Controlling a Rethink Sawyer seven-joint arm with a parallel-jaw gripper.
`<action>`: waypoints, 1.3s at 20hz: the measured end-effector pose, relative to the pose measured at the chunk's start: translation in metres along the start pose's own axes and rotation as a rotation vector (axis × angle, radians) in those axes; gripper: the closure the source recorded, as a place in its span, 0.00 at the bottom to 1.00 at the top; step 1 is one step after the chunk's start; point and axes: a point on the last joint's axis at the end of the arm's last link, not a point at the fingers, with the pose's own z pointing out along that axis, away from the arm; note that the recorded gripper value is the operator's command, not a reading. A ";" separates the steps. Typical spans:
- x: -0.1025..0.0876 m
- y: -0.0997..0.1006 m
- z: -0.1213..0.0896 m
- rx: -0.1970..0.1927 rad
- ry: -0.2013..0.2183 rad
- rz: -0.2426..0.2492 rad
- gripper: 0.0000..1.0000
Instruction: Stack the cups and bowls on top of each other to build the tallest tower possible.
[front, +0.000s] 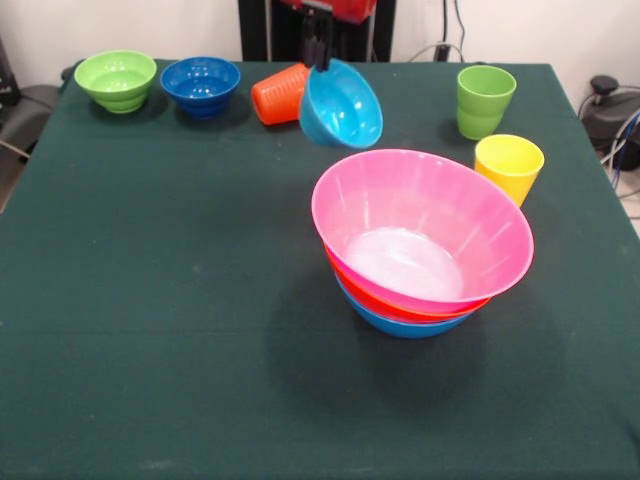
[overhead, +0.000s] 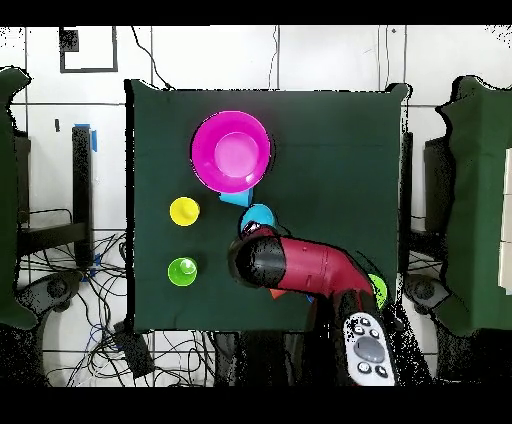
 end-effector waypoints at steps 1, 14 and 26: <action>0.001 0.002 -0.008 0.003 0.000 0.002 1.00; 0.027 0.025 -0.100 0.045 0.088 0.015 1.00; 0.037 0.044 -0.116 0.053 0.087 -0.010 1.00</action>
